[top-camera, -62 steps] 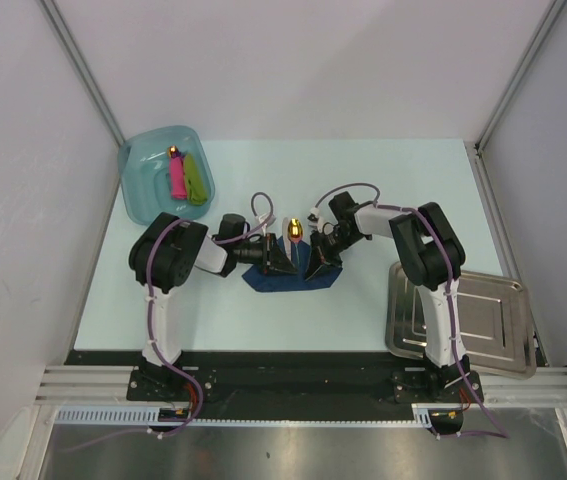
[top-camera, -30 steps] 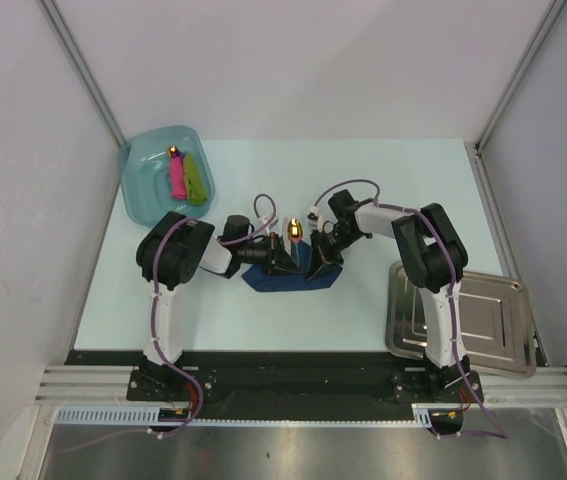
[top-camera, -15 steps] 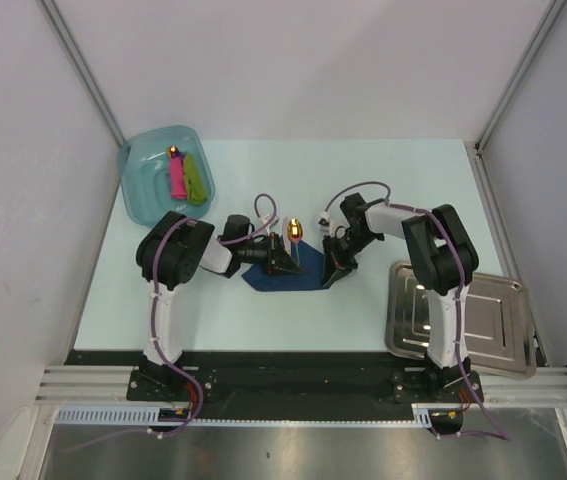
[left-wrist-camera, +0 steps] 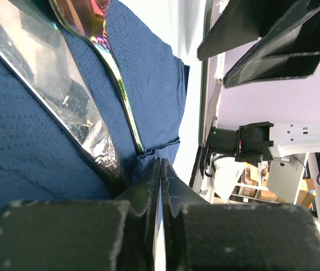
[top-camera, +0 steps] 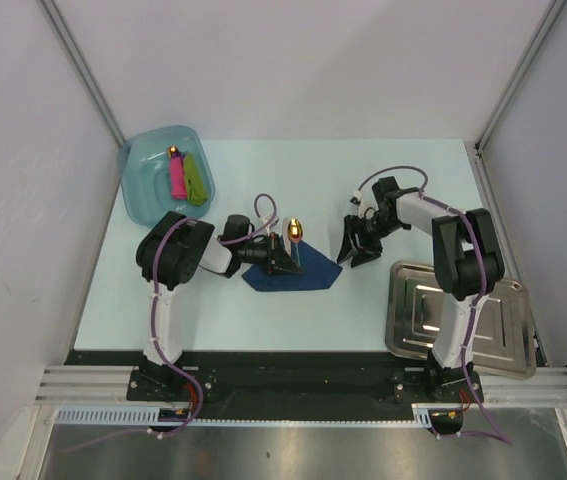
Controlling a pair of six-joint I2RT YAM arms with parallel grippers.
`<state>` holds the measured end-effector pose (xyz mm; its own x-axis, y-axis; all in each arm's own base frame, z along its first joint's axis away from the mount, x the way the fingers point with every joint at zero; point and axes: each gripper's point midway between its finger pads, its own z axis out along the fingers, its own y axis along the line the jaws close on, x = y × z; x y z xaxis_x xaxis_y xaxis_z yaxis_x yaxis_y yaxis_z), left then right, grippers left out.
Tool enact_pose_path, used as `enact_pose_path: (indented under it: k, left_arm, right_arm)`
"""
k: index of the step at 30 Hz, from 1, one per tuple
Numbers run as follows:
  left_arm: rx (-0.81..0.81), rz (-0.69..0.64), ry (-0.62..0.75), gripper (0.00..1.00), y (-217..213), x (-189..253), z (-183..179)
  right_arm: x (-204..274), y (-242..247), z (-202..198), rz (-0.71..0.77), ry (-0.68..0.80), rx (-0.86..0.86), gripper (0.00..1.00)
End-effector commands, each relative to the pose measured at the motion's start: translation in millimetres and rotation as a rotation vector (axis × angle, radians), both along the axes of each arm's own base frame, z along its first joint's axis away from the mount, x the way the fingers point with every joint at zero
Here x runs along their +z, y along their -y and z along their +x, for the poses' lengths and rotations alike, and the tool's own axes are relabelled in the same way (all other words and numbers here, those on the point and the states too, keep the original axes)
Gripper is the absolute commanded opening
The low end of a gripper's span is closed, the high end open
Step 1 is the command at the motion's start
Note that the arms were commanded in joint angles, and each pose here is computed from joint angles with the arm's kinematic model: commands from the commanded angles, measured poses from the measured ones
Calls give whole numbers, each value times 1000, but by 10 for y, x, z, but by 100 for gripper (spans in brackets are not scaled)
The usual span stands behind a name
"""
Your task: Place the utensils on the paper napkin and roll it up
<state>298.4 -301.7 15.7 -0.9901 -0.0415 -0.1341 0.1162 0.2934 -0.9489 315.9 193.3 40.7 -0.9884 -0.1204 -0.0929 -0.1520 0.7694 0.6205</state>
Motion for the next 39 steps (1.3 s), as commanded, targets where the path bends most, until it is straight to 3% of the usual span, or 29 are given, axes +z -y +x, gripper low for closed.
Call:
enact_pose_path:
  k: [1, 9, 16, 19, 27, 29, 39]
  left_arm:
    - [32, 63, 22, 6, -93, -240, 64]
    - [28, 63, 27, 6, -101, -237, 58]
    - [28, 62, 27, 6, -108, -232, 67]
    - [30, 62, 28, 6, -112, -227, 74]
    - [29, 60, 29, 6, -109, -228, 79]
    - [29, 61, 28, 6, -111, -232, 74]
    - [32, 55, 38, 6, -112, -200, 87]
  right_arm:
    - [-157, -60, 21, -56, -2, 32, 57]
    - [-314, -483, -104, 121, -139, 72, 54]
    - [223, -839, -66, 483, -159, 109, 45]
    - [379, -898, -157, 538, -166, 138, 41]
    - [66, -687, -281, 312, -181, 102, 53]
    - [24, -659, -300, 289, -185, 103, 52]
    - [240, -793, -173, 361, -143, 103, 19]
